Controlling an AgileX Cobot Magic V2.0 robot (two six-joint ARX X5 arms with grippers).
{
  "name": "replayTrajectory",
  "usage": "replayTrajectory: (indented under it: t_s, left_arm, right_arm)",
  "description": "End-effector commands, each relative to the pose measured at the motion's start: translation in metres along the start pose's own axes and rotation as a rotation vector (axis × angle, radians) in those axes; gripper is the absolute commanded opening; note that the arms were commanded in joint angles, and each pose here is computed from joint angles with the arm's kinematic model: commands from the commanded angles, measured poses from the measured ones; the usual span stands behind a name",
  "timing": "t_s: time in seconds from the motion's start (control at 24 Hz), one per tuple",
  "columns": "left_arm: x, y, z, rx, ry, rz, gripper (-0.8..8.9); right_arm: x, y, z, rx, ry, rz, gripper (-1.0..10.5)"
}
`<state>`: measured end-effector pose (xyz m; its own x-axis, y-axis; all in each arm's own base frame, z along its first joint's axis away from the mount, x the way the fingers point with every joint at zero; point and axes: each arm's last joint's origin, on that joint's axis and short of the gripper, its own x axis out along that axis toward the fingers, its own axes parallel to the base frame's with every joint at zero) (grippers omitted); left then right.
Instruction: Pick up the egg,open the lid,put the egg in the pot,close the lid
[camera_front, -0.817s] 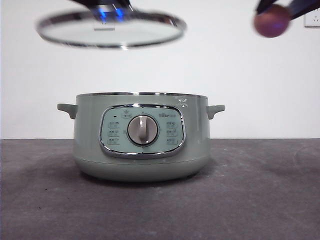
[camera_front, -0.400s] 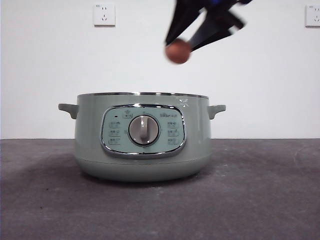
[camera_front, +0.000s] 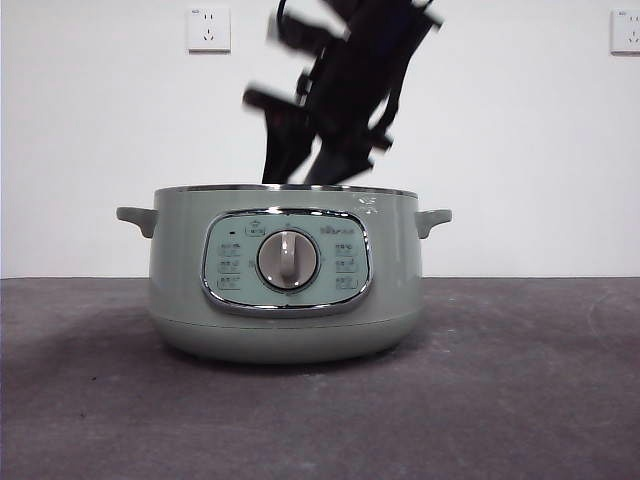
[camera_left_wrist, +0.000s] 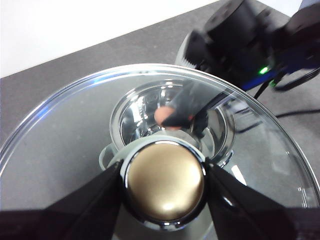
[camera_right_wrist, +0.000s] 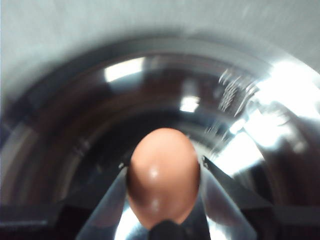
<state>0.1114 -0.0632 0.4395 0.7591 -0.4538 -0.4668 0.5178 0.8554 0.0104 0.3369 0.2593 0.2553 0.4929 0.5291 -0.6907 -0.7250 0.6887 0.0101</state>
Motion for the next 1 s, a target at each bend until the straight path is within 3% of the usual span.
replayTrajectory:
  t_s: [0.04, 0.62, 0.67, 0.79, 0.83, 1.0]
  left_arm:
    - [-0.005, 0.0, 0.003, -0.006, -0.046, 0.0, -0.08]
    - [-0.005, 0.0, 0.002, -0.005, -0.04, -0.001, -0.08]
    - [-0.005, 0.0, 0.002, -0.005, -0.04, -0.001, -0.08]
    - [-0.004, 0.0, 0.003, -0.005, -0.04, 0.0, -0.08]
    - [-0.004, 0.0, 0.003, -0.004, -0.041, 0.0, -0.08]
    - [0.003, 0.0, 0.006, 0.0, -0.046, 0.0, -0.08]
  right_arm:
    - [0.017, 0.002, -0.006, -0.049, 0.031, -0.009, -0.1]
    - [0.045, 0.002, -0.029, -0.076, 0.173, -0.043, 0.0]
    - [0.045, 0.002, -0.029, -0.075, 0.174, -0.043, 0.5]
    - [0.042, 0.002, -0.027, -0.065, 0.168, -0.046, 4.0]
    - [0.038, 0.002, -0.024, -0.066, 0.154, -0.049, 4.6]
    - [-0.006, 0.004, -0.001, -0.067, 0.045, -0.1, 4.6]
